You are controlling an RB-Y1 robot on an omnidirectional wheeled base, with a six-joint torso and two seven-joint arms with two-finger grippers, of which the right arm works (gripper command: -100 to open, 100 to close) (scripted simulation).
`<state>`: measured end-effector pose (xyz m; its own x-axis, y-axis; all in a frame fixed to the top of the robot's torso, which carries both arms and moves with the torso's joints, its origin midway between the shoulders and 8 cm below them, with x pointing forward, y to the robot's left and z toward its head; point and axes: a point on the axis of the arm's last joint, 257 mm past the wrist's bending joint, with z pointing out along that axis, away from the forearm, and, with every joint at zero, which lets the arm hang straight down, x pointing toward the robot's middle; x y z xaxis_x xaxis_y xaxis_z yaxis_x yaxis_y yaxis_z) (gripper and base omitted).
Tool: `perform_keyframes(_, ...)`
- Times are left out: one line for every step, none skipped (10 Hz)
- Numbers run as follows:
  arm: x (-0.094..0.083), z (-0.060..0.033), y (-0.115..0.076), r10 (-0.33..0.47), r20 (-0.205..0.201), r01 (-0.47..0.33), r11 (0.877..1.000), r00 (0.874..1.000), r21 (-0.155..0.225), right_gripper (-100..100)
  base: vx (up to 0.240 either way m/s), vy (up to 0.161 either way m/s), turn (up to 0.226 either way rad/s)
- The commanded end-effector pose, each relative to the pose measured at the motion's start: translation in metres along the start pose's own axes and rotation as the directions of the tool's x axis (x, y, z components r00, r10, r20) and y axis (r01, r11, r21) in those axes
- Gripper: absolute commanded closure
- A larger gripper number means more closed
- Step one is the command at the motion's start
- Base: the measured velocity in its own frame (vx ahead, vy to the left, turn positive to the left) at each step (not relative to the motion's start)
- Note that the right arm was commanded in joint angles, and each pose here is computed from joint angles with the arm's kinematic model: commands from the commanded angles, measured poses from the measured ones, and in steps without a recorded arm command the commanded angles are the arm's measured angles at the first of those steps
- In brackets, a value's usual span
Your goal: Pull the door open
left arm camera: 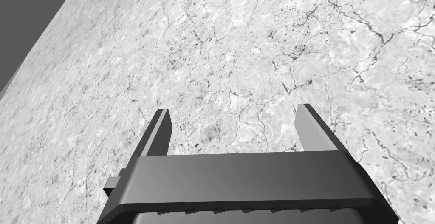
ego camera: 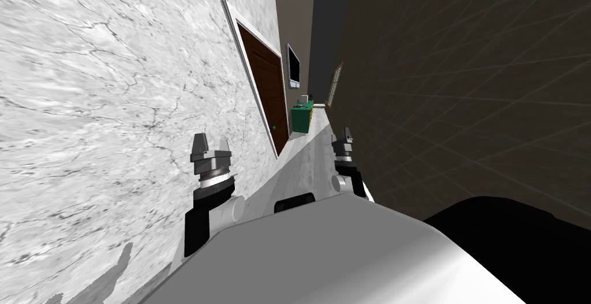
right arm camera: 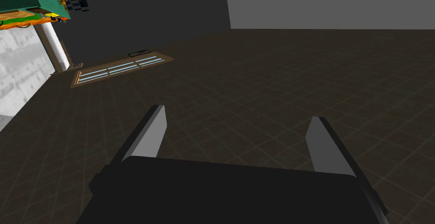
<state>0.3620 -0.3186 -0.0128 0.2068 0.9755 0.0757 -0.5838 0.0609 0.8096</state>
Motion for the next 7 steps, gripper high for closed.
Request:
perform_keyframes(0.004,-0.0017,-0.010,-0.044,-0.024,0.045,0.999,0.999,0.012,-100,0.066,-0.012,0.103)
perform_keyframes(0.006,-0.0025,-0.014,-0.063,-0.033,0.064,0.998,0.997,0.017,-100,0.112,-0.011,0.122)
perform_keyframes(0.008,-0.0038,-0.021,-0.091,-0.048,0.093,0.995,0.995,0.023,-100,0.117,-0.027,0.079)
perform_keyframes(0.010,-0.0050,-0.026,-0.114,-0.060,0.116,0.993,0.992,0.028,-100,0.138,-0.007,0.099)
perform_keyframes(0.012,-0.0065,-0.032,-0.140,-0.073,0.143,0.989,0.987,0.033,-100,0.148,0.001,0.094)
perform_keyframes(0.014,-0.0080,-0.038,-0.165,-0.086,0.169,0.985,0.982,0.037,-100,0.133,-0.013,0.100)
perform_keyframes(0.016,-0.0097,-0.045,-0.191,-0.100,0.196,0.980,0.976,0.041,-100,0.131,-0.008,0.130)
